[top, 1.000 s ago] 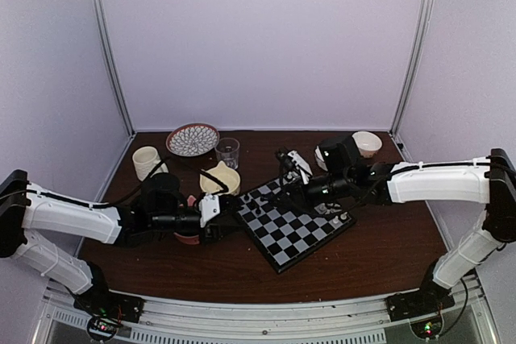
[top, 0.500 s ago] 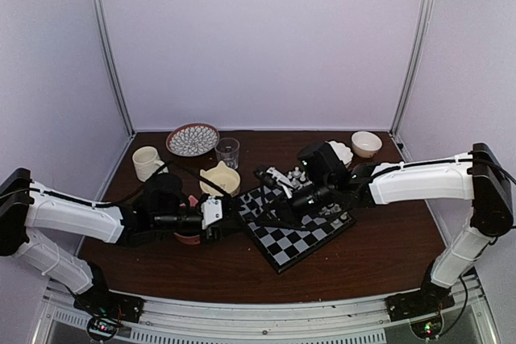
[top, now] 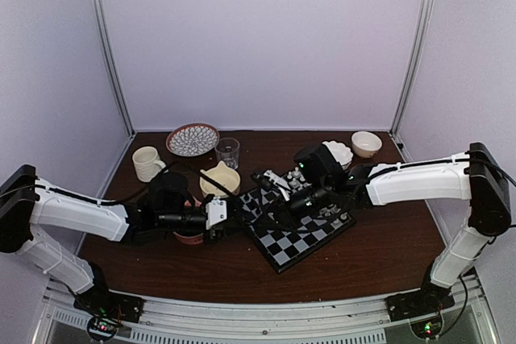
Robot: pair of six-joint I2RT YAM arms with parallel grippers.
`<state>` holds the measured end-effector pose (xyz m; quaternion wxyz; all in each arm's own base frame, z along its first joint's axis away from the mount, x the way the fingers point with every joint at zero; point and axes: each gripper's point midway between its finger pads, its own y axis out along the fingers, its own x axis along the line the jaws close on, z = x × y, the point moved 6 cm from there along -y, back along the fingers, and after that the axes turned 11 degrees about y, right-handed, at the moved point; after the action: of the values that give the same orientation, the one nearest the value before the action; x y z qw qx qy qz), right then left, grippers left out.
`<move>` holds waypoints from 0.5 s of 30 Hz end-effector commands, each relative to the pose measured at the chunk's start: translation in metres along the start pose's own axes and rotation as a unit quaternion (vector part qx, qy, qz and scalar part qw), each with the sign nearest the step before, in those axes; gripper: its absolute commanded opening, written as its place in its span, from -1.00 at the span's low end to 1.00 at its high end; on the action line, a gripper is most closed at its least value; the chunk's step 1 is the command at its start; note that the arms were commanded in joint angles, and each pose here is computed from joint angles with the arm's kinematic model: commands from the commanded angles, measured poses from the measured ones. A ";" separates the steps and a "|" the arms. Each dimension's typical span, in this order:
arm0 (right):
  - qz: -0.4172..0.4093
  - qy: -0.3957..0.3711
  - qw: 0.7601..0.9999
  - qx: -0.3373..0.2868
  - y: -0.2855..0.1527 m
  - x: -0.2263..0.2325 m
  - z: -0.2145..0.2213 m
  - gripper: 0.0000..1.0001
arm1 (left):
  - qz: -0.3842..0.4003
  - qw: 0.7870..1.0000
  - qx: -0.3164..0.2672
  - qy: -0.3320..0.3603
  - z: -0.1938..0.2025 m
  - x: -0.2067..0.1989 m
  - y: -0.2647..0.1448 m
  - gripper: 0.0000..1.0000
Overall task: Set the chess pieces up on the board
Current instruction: Pass from the right arm to the left
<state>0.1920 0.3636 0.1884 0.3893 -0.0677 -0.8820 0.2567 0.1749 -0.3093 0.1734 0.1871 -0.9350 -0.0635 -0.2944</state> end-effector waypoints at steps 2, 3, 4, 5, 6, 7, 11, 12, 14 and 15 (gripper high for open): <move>-0.012 -0.016 1.000 -0.008 -0.001 0.009 -0.007 -0.87 | 0.002 1.000 -0.014 0.014 -0.009 0.005 0.003 -0.39; -0.013 -0.017 1.000 -0.010 -0.002 0.010 -0.008 -0.87 | 0.002 1.000 -0.013 0.014 -0.009 0.005 0.003 -0.44; -0.012 -0.017 1.000 -0.011 -0.002 0.010 -0.008 -0.87 | 0.002 1.000 -0.013 0.014 -0.009 0.004 0.003 -0.46; -0.011 -0.017 1.000 -0.012 -0.002 0.010 -0.008 -0.86 | 0.003 1.000 -0.012 0.014 -0.009 0.004 0.003 -0.48; -0.011 -0.018 1.000 -0.015 -0.003 0.010 -0.008 -0.86 | 0.003 1.000 -0.011 0.014 -0.008 0.004 0.002 -0.50; -0.010 -0.019 1.000 -0.017 -0.004 0.010 -0.009 -0.85 | 0.004 1.000 -0.010 0.014 -0.008 0.003 0.002 -0.54; -0.009 -0.017 1.000 -0.018 -0.004 0.010 -0.009 -0.80 | 0.005 1.000 -0.012 0.014 -0.009 0.003 0.002 -0.71; -0.009 -0.018 1.000 -0.021 -0.004 0.010 -0.009 -0.79 | 0.005 1.000 -0.012 0.013 -0.009 0.003 0.002 -0.74; -0.007 -0.017 1.000 -0.024 -0.004 0.010 -0.009 -0.73 | 0.003 1.000 -0.013 0.012 -0.010 0.004 0.002 -0.76; -0.004 -0.018 0.999 -0.028 -0.006 0.010 -0.010 -0.68 | 0.001 1.000 -0.014 0.010 -0.010 0.005 0.001 -0.76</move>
<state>0.1924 0.3637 0.1887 0.3892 -0.0692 -0.8822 0.2557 0.1738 -0.3084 0.1694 0.1977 -0.9332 -0.0568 -0.2948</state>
